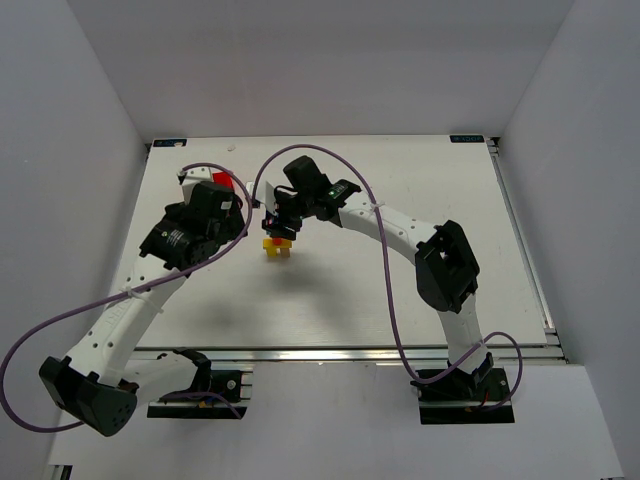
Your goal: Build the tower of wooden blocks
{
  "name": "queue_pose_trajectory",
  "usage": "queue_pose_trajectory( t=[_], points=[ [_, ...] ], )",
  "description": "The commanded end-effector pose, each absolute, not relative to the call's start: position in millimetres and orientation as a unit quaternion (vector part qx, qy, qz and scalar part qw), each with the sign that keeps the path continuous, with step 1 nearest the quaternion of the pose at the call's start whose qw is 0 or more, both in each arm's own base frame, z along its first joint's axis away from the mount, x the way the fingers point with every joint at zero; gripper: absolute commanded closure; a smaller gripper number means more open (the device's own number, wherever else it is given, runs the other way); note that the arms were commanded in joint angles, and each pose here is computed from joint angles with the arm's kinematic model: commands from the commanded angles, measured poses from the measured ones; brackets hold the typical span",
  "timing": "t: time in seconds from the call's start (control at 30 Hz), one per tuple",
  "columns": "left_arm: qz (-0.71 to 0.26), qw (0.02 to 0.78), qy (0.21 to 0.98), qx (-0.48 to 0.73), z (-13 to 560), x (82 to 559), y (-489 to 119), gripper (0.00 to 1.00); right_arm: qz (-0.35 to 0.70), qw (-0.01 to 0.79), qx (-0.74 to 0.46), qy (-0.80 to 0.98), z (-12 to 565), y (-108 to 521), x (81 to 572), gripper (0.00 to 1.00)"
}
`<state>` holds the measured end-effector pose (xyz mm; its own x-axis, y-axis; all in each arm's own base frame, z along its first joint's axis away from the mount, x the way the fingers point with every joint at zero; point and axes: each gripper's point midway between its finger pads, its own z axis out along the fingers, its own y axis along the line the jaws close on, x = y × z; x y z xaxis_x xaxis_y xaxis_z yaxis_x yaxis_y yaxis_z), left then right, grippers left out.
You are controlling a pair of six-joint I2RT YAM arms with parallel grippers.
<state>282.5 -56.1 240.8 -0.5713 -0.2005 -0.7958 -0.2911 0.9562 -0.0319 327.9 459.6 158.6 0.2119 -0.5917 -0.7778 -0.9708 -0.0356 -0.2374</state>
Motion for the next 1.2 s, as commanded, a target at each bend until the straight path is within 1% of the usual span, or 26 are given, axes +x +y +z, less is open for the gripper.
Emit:
queue_pose_trajectory(
  t=[0.0,0.03,0.07,0.1,0.2,0.23,0.3,0.37,0.4,0.43,0.47,0.5,0.57,0.6,0.63,0.67,0.7,0.73,0.77,0.87,0.9,1.0,1.1,1.17],
  points=[
    [0.033,0.461,0.875,-0.142,254.0,280.9,-55.6,0.02,0.261,0.432,-0.67,0.545,207.2,468.9,324.5,0.35],
    [0.03,0.464,0.874,-0.142,256.5,280.9,-55.9,0.02,0.262,0.435,-0.669,0.543,211.9,468.0,324.1,0.3],
    [0.027,0.466,0.873,-0.144,259.0,280.4,-55.8,0.02,0.265,0.448,-0.659,0.542,224.4,467.4,323.4,0.17],
    [0.023,0.469,0.871,-0.144,262.0,279.5,-56.2,0.02,0.27,0.452,-0.656,0.541,229.8,466.4,321.6,0.11],
    [0.005,0.477,0.867,-0.143,271.3,276.4,-59.3,0.02,0.275,0.472,-0.627,0.556,247.3,456.0,319.6,0.11],
    [0.0,0.478,0.867,-0.142,273.0,276.0,-60.2,0.02,0.27,0.49,-0.611,0.56,263.4,448.7,320.3,0.11],
    [-0.01,0.484,0.863,-0.142,279.7,273.8,-61.4,0.02,0.266,0.506,-0.56,0.599,263.4,436.7,326.5,0.11],
    [-0.011,0.484,0.863,-0.145,282.4,271.5,-60.7,0.02,0.27,0.545,-0.504,0.613,292.1,419.3,330.4,0.11],
    [-0.014,0.485,0.861,-0.15,285.7,270.8,-60.7,0.02,0.271,0.534,-0.455,0.659,277.8,405.1,332.9,0.11],
    [-0.013,0.483,0.862,-0.153,285.6,270.4,-60.1,0.02,0.27,0.549,-0.417,0.672,293.3,388.4,334.6,0.11],
    [-0.01,0.476,0.866,-0.155,283.1,267.2,-58.9,0.02,0.265,0.553,-0.378,0.693,292.6,376.0,338.3,0.11],
    [-0.011,0.471,0.867,-0.161,281.6,265.9,-59.3,0.02,0.251,0.556,-0.288,0.738,289.6,353.3,348.6,0.11],
    [-0.009,0.457,0.874,-0.164,274.9,262.3,-59.6,0.02,0.229,0.538,-0.217,0.782,266.7,308.2,339.2,0.11],
    [-0.01,0.452,0.875,-0.171,272.1,261.0,-59.6,0.02,0.202,0.536,-0.169,0.802,256.5,284.2,339.5,0.11],
    [-0.006,0.446,0.879,-0.17,266.6,259.9,-59.4,0.02,0.199,0.517,-0.119,0.824,240.4,260.2,325.7,0.11],
    [-0.005,0.44,0.881,-0.172,262.9,258.0,-59.0,0.02,0.175,0.49,-0.098,0.848,220.2,241.6,313.9,0.11],
    [-0.006,0.438,0.881,-0.177,260.8,257.2,-59.1,0.02,0.144,0.488,-0.069,0.858,211.9,221.3,309.0,0.11],
    [-0.007,0.437,0.882,-0.175,259.8,256.6,-59.6,0.02,0.139,0.478,-0.042,0.866,204.2,207.1,295.4,0.11],
    [-0.009,0.434,0.884,-0.174,258.3,255.4,-60.4,0.02,0.112,0.453,-0.03,0.884,188.8,190.2,282.3,0.11],
    [-0.016,0.436,0.883,-0.173,259.8,253.4,-61.6,0.02,0.066,0.434,0.04,0.898,173.6,150.5,258.7,0.1],
    [-0.017,0.437,0.883,-0.174,260.7,252.6,-61.3,0.02,0.05,0.44,0.061,0.895,173.0,139.1,256.3,0.11],
    [-0.015,0.437,0.881,-0.178,260.8,249.5,-58.5,0.02,0.058,0.448,0.074,0.889,168.3,127.9,244.5,0.11],
    [-0.016,0.431,0.884,-0.18,257.8,246.5,-58.5,0.02,0.096,0.482,0.059,0.869,181.5,129.5,242.3,0.11],
    [-0.019,0.429,0.885,-0.181,257.2,245.3,-59.2,0.02,0.1,0.492,0.063,0.863,186.1,128.1,242.4,0.11]
  ],
)
